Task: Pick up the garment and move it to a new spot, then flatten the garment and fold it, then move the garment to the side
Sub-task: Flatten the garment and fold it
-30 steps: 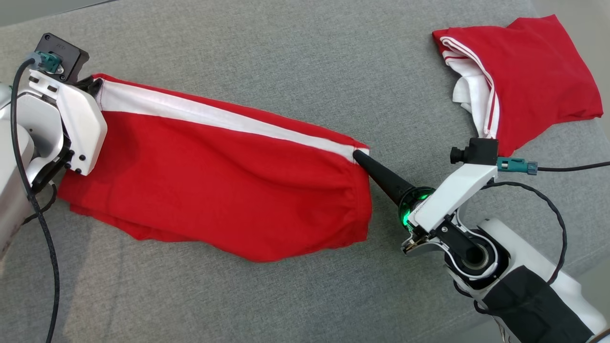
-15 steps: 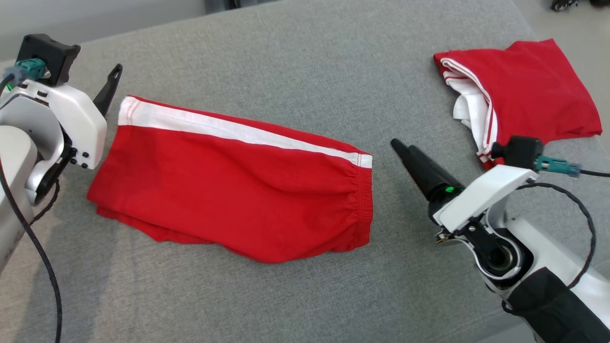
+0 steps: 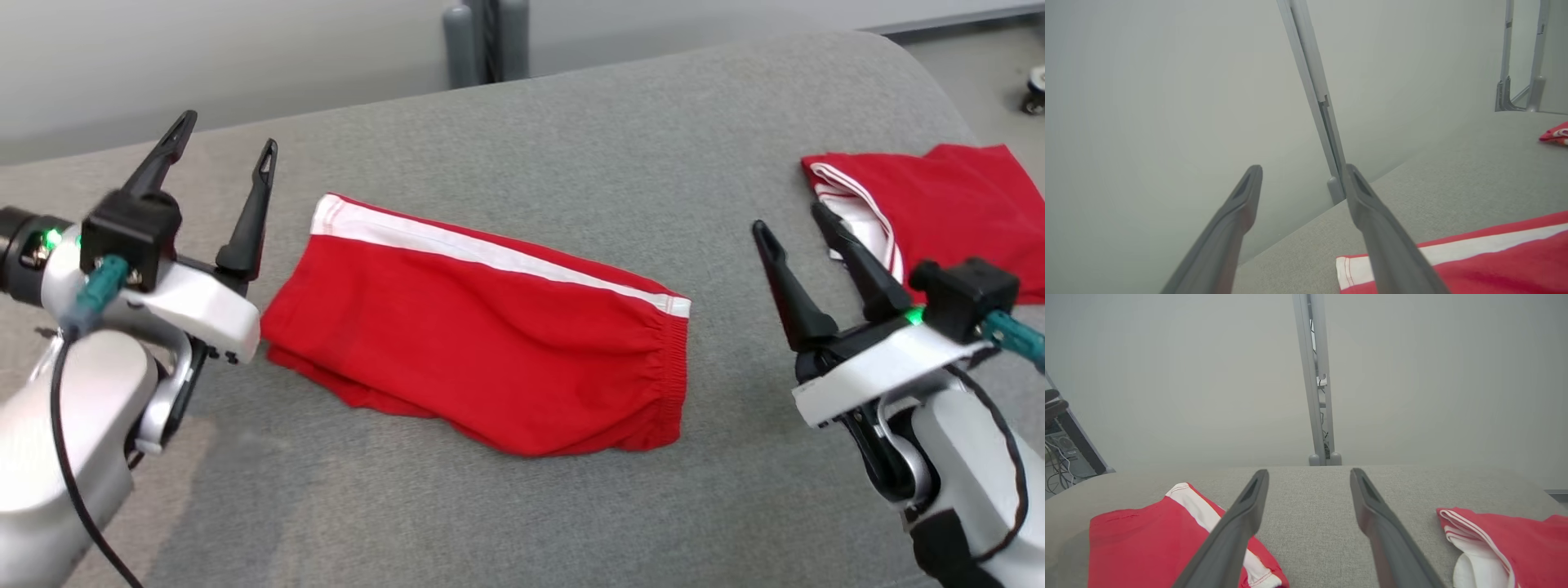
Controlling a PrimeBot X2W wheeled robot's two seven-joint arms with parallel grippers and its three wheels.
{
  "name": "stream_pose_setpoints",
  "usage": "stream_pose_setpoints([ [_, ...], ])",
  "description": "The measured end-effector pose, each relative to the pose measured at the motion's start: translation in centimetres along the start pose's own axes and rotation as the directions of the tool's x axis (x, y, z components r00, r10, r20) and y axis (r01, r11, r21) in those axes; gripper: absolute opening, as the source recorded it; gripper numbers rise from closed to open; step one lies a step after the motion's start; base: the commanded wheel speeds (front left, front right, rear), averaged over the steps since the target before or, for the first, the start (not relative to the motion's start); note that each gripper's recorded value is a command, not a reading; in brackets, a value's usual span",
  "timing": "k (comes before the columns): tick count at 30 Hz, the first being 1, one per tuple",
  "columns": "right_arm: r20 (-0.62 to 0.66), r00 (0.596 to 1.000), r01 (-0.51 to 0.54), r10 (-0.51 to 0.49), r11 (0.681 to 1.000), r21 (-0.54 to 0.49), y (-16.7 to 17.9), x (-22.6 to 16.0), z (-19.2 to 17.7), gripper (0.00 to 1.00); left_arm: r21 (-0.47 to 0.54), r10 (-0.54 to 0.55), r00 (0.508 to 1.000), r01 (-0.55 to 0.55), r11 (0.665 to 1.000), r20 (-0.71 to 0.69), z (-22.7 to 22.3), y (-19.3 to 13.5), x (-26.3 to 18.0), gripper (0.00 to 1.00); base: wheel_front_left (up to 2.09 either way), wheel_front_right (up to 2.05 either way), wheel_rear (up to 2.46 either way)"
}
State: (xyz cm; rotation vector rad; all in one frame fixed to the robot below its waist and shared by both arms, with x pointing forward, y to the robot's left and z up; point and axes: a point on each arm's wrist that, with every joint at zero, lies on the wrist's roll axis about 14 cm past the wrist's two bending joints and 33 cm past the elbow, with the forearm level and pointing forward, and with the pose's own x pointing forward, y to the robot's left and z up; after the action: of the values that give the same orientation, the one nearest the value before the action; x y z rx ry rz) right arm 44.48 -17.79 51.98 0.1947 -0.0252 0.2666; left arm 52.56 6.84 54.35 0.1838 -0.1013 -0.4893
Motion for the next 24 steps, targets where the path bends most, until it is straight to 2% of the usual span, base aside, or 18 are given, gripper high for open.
stream_pose_setpoints([
  [9,0.114,0.993,0.024,-0.021,0.999,-0.028,2.5,-0.7,1.1,1.0,-0.052,0.213,0.972,-0.208,0.977,0.097,2.6,0.7,-7.4,1.0,0.0,0.0,0.0],
  [15,0.095,0.995,0.015,-0.013,1.0,-0.022,4.6,-1.7,-0.5,1.0,-0.136,0.371,0.928,-0.362,0.922,0.045,1.2,1.8,-12.0,1.0,0.0,0.0,0.0],
  [24,0.021,1.0,0.019,-0.02,0.999,0.026,5.7,-2.3,-3.4,1.0,-0.186,0.428,0.904,-0.423,0.887,-0.014,-1.0,1.2,-15.4,1.0,0.0,0.0,0.0],
])
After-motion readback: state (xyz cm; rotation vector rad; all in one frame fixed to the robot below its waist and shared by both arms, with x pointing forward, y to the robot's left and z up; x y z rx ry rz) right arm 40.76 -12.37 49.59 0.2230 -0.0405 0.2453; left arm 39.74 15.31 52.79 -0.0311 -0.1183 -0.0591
